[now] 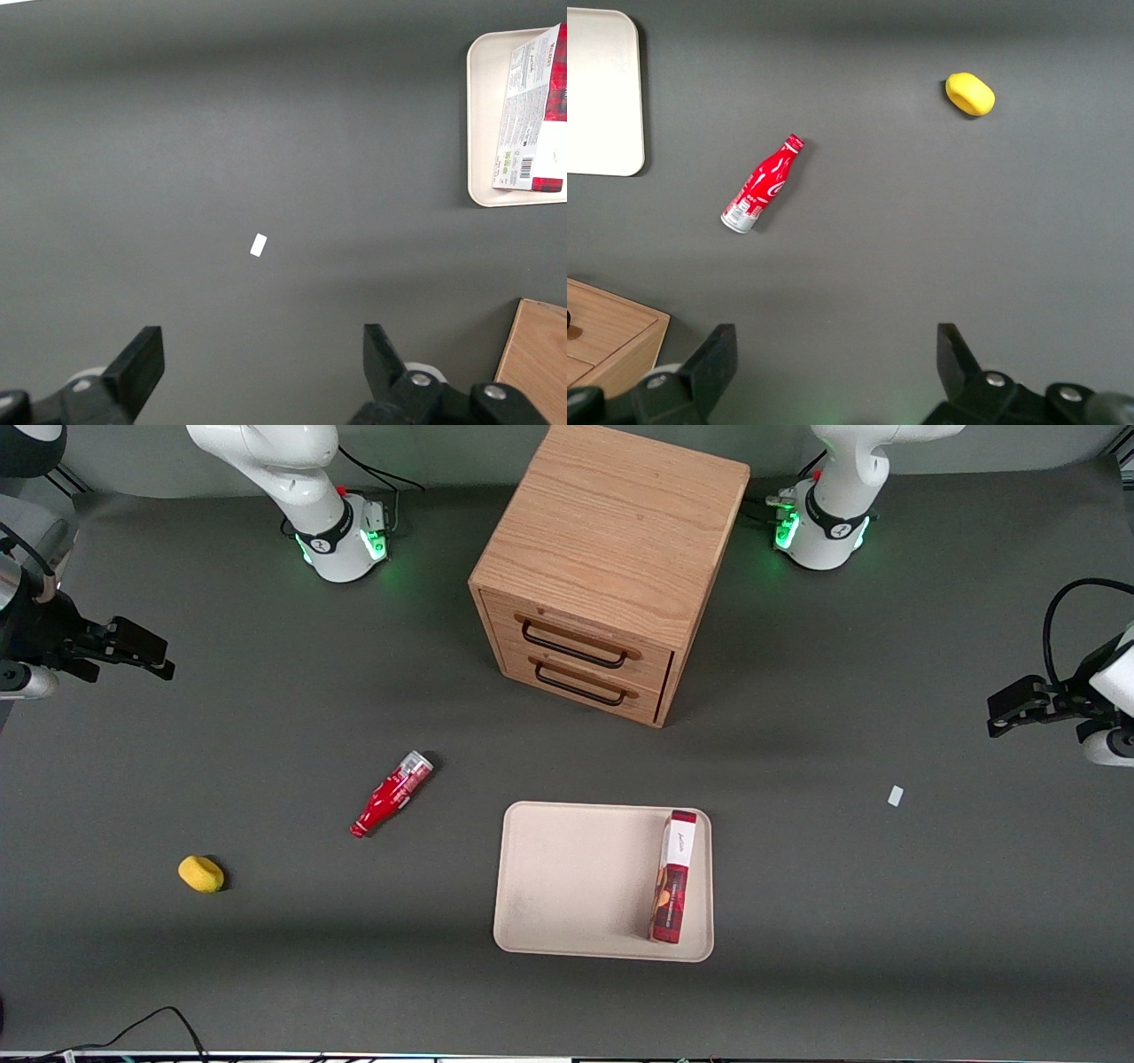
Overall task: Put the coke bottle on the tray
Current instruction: 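Move the open right gripper toward the red Coca-Cola bottle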
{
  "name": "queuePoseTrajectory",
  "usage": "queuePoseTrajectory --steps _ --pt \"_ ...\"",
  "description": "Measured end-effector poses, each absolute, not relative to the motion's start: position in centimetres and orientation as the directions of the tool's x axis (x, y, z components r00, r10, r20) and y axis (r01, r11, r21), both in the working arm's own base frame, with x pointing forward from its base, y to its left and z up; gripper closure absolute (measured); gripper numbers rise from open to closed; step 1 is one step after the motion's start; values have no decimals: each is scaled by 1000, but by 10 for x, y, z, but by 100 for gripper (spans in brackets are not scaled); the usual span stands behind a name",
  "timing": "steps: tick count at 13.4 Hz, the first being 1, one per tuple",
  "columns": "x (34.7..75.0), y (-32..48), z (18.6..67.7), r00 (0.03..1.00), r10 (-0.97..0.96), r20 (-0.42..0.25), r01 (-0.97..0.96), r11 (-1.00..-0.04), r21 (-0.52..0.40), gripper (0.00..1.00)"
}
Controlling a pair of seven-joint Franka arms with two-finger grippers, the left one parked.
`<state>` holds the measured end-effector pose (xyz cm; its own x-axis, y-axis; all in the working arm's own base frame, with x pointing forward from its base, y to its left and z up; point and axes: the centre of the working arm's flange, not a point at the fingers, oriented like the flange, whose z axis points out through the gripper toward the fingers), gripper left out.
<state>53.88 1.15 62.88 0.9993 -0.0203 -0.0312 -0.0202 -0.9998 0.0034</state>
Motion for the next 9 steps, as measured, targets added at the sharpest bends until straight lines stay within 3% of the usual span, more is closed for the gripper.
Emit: queuePoseTrajectory --steps 6,9 --pt "540 40 622 996 -79 -42 -79 -997 7 0" --pt "554 89 590 969 -241 -52 -241 -971 6 0"
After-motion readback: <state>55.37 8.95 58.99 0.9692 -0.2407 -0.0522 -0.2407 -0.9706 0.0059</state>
